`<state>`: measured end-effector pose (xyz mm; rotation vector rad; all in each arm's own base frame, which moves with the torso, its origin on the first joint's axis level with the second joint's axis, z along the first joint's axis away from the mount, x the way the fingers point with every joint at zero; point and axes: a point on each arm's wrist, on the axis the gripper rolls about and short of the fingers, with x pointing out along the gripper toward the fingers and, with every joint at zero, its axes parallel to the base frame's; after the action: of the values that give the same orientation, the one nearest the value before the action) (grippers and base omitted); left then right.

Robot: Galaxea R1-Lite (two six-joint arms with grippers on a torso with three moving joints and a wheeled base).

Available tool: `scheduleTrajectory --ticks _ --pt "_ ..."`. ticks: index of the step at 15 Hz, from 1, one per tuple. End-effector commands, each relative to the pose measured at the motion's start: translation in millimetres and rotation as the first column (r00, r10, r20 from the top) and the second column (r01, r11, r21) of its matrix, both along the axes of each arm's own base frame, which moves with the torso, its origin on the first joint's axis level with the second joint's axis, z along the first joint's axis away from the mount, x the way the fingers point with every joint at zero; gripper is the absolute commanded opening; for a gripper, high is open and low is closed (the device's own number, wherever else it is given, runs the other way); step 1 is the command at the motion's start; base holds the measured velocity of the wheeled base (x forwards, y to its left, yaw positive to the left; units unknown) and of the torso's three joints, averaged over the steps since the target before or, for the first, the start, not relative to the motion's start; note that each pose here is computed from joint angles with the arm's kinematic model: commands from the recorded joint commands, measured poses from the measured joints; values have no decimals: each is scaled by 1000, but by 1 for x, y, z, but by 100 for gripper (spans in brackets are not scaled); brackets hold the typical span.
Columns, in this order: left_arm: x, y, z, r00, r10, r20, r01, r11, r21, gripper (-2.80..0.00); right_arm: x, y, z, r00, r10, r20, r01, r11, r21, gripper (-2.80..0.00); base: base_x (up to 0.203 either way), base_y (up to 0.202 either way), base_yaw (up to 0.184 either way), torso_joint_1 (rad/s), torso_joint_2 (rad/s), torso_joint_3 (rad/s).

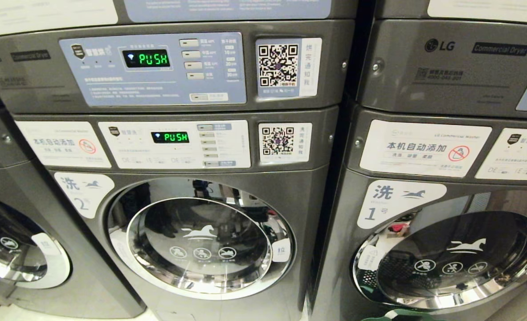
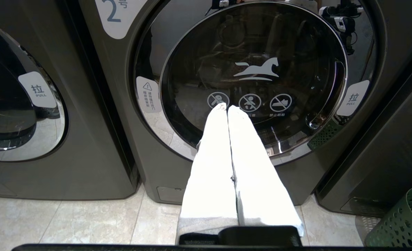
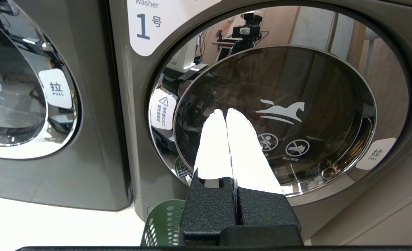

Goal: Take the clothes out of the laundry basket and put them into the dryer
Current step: Take the clothes out of the basket

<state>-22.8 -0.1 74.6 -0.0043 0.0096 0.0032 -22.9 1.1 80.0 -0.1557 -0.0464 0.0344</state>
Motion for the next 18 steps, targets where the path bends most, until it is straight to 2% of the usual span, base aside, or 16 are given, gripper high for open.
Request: scheduleTrajectory --ticks 1,7,18 --pt "0 0 0 1000 0 0 0 1000 -2 -280 1 0 -5 1000 -1 -17 0 1000 -2 -280 0 0 0 2 -6 -87" --pt "0 0 0 1000 0 0 0 1000 -2 -280 1 0 -5 1000 -1 -19 1 1000 0 -280 0 0 0 -24 76 43" --pt "0 0 0 1000 0 0 0 1000 -2 -280 1 0 -5 1000 -1 -18 1 1000 6 -280 0 0 0 -91 439 346"
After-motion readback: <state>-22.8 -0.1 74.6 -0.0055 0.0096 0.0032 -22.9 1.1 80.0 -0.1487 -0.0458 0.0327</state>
